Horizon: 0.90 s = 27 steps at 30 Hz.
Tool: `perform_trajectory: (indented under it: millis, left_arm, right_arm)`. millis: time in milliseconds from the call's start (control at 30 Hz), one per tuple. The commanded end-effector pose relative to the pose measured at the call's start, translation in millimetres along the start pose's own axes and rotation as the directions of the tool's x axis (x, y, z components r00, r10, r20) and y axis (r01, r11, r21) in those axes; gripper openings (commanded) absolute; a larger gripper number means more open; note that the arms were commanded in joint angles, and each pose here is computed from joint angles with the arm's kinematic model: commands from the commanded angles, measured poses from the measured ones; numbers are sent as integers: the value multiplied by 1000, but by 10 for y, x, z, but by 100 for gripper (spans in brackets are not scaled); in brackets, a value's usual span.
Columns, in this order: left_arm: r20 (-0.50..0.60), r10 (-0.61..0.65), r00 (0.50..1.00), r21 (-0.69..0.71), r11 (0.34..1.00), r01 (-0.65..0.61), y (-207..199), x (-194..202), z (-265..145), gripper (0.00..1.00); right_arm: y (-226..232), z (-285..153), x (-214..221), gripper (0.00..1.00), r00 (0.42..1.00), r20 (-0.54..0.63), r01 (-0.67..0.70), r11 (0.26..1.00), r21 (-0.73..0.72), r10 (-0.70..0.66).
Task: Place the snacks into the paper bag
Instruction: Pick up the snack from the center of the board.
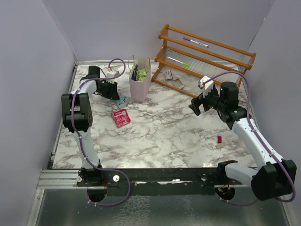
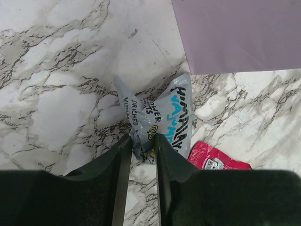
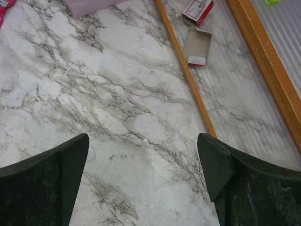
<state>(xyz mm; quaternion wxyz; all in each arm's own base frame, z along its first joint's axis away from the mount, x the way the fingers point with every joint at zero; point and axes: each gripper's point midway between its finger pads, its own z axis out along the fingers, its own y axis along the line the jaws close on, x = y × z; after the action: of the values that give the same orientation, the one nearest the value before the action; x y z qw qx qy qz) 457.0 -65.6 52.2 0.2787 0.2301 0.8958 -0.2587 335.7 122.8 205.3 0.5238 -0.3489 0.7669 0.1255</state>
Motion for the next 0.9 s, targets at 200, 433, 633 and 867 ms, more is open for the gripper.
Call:
perform_trajectory:
  millis: [200,433,633,867]
  left_arm:
    - [3,42,999,24,999,-42,-66,-90,-124,8]
    - [11,125,992,-51,991,-124,-124,-235,-441,0]
    - [61,197,978,-113,975,-189,-347,-361,-833,0]
    - [197,245,949,-109,968,-228,-947,-611,-1413,0]
  right_arm:
    - [-6,7,65,99,1000,-17,-1,1000,2,1]
    - [-1,6,68,99,1000,-17,-2,1000,0,2]
    - [0,0,55,99,1000,-14,-1,1000,0,1]
    - [11,-3,47,99,1000,-11,-2,1000,-6,2]
